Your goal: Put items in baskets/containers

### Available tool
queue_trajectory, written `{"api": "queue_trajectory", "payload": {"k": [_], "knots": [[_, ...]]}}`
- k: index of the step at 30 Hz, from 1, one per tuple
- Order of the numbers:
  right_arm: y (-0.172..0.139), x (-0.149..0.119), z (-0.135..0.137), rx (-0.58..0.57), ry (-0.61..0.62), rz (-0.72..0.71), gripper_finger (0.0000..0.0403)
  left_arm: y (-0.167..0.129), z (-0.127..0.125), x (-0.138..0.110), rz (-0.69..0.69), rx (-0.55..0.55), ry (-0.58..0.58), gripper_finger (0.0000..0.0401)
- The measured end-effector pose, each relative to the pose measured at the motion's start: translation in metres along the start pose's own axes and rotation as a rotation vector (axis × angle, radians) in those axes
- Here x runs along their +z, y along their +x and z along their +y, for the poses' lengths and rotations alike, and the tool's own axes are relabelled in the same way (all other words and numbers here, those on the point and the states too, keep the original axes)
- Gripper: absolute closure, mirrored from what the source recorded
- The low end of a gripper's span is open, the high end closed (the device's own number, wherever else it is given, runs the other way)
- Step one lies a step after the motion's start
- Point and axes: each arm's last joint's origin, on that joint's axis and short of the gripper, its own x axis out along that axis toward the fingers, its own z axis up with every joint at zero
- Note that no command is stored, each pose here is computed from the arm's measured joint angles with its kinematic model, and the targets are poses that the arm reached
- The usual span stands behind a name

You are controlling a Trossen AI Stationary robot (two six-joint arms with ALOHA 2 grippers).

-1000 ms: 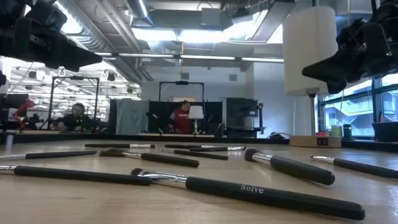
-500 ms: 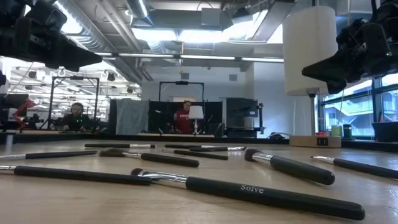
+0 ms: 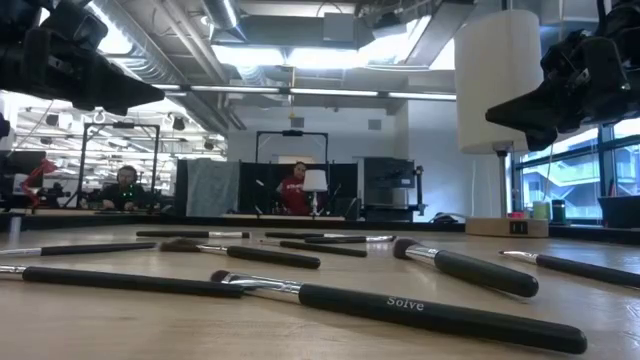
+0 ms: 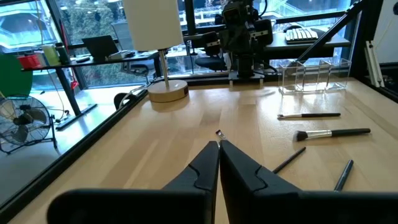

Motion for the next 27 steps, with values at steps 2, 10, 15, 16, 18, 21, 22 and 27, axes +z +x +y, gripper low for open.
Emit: {"api": "queue_trajectory", "payload": {"k": [2,10,15,16,18,21,22,27], "knots": [[0.0000,0.0000,0.0000,0.000,0.000,0.000,0.0366,0.0000,0.0000,0.0000,0.000,0.000,0.000,0.0391],[0.0000,0.0000,0.0000,0.000,0.000,0.000,0.0366,0.0000,0.0000,0.0000,0.000,0.000,0.000,0.0393],[0.0000,0.0000,0.0000,0.000,0.000,0.000,0.0366,0.0000,0.0000,0.0000,0.000,0.000,0.000,0.0390],[0.0000,-0.0001,0.0000,0.000,0.000,0.000,0.0366,0.0000,0.0000,0.0000,0.000,0.000,0.000,0.0389],[0.0000,0.0000,0.0000,0.000,0.000,0.000,0.0366,0.0000,0.0000,0.0000,0.000,0.000,0.000,0.0389],[0.0000,0.0000,0.0000,0.000,0.000,0.000,0.0366,0.0000,0.0000,0.0000,0.000,0.000,0.000,0.0390],[0.0000,0.0000,0.0000,0.000,0.000,0.000,0.0366,0.0000,0.0000,0.0000,0.000,0.000,0.000,0.0390],[0.0000,0.0002,0.0000,0.000,0.000,-0.003,0.0366,0.0000,0.0000,0.0000,0.000,0.000,0.000,0.0393]]}}
